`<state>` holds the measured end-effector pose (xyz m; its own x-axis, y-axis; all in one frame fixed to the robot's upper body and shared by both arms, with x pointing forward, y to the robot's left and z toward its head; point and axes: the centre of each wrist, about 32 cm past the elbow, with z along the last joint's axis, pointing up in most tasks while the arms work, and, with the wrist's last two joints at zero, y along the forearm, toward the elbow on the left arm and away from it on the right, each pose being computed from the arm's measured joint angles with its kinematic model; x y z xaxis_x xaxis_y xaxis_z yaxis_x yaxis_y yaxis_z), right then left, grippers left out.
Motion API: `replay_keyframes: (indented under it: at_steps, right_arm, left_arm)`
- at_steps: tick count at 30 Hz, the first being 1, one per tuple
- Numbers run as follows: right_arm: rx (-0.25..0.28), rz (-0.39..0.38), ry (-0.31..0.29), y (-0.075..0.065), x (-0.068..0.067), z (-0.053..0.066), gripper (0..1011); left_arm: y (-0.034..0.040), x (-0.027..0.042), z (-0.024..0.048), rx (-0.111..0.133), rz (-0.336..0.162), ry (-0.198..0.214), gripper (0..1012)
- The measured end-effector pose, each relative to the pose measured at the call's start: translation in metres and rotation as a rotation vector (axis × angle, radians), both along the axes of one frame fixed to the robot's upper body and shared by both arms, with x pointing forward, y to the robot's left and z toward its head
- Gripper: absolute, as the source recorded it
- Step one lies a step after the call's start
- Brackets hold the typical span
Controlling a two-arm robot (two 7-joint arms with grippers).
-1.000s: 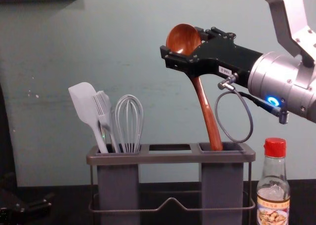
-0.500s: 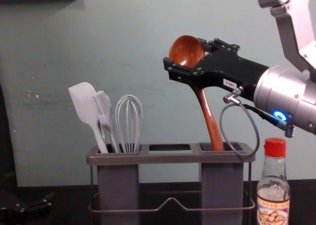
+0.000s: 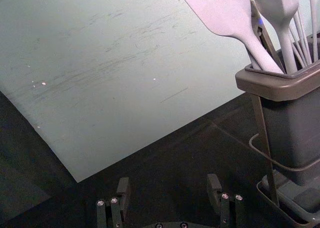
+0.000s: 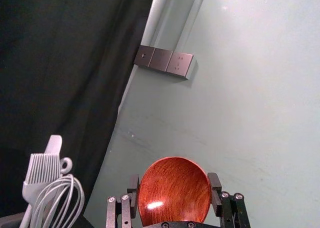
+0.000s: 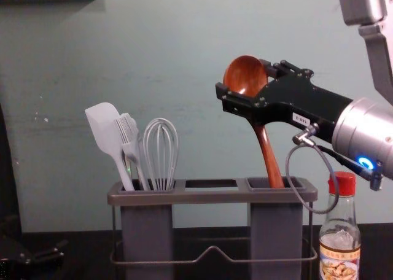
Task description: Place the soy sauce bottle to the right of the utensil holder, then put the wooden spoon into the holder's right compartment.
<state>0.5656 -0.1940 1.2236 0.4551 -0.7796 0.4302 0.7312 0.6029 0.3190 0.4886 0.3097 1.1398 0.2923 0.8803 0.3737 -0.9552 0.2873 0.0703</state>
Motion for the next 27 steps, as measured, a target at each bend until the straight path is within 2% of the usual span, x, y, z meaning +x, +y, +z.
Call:
replay_keyframes:
  at_steps: [12,27]
  right_arm:
    - [0.008,-0.005,0.029,-0.003,-0.008,-0.014,842]
    - [0.015,-0.012,0.055,-0.007,-0.015,-0.024,842]
  left_arm:
    - [0.0000,0.0000,0.0000,0.000,0.000,0.000,1005]
    - [0.0000,0.0000,0.0000,0.000,0.000,0.000,1005]
